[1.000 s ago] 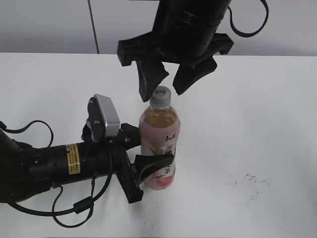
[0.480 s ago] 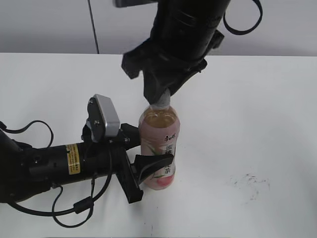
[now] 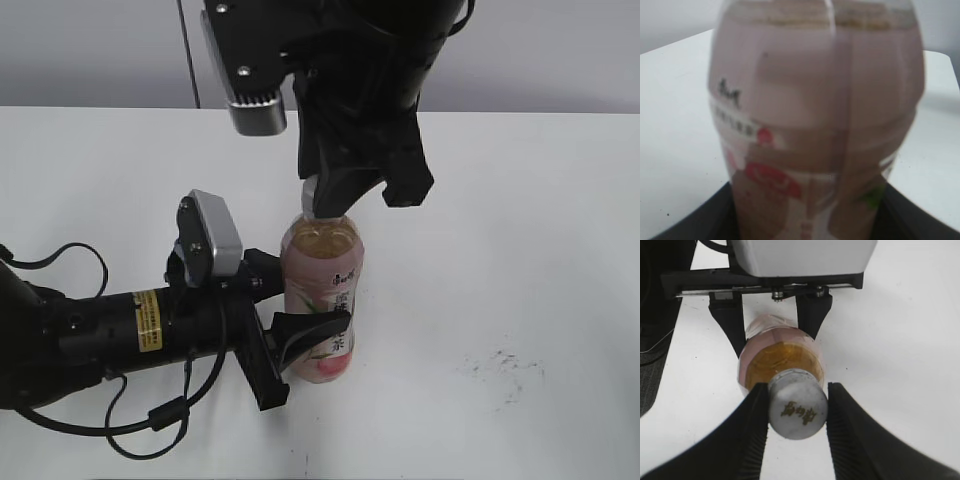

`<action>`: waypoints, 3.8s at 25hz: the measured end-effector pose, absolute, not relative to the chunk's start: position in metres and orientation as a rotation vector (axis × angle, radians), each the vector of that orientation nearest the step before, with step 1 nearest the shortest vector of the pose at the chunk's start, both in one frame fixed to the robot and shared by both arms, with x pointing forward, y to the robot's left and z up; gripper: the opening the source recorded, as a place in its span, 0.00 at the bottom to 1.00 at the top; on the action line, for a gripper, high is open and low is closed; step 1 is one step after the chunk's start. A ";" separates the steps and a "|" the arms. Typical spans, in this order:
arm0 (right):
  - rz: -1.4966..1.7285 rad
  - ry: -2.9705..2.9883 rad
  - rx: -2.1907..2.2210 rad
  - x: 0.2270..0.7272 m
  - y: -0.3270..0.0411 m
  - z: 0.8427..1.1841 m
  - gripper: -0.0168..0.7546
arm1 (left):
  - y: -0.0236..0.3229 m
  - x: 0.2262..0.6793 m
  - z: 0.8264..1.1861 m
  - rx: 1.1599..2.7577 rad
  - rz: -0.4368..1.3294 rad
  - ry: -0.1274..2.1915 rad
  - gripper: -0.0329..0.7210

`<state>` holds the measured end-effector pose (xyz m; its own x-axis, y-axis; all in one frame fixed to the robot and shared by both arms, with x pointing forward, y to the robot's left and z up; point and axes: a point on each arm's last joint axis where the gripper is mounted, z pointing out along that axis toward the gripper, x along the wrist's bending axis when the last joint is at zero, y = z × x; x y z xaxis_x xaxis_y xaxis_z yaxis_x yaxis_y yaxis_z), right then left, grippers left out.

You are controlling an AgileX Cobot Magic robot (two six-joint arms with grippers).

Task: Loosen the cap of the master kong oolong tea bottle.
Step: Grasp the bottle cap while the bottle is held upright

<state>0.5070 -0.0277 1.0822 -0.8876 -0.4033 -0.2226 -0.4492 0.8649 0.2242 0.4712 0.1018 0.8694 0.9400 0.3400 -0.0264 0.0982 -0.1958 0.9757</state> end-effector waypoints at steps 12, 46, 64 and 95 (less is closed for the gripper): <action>0.621 2.961 0.320 0.511 -0.019 1.098 0.77 | 0.102 0.471 0.869 1.764 0.227 0.332 0.54; 0.489 2.936 0.958 0.509 -0.026 1.080 0.38 | 0.102 0.472 0.869 1.764 0.228 0.333 0.54; 0.437 2.937 -0.452 0.507 -0.025 1.080 0.43 | 0.102 0.471 0.869 1.765 0.229 0.328 0.54; 0.477 2.716 1.590 0.508 -0.029 1.079 0.70 | 0.102 0.472 0.869 1.764 0.229 0.332 0.54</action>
<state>0.5084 -0.0286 1.0787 -0.5002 0.8460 0.1849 0.8584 0.4562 0.2348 0.4716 0.1019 0.8695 0.9385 0.3442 -0.0256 0.0981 -0.1950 0.9759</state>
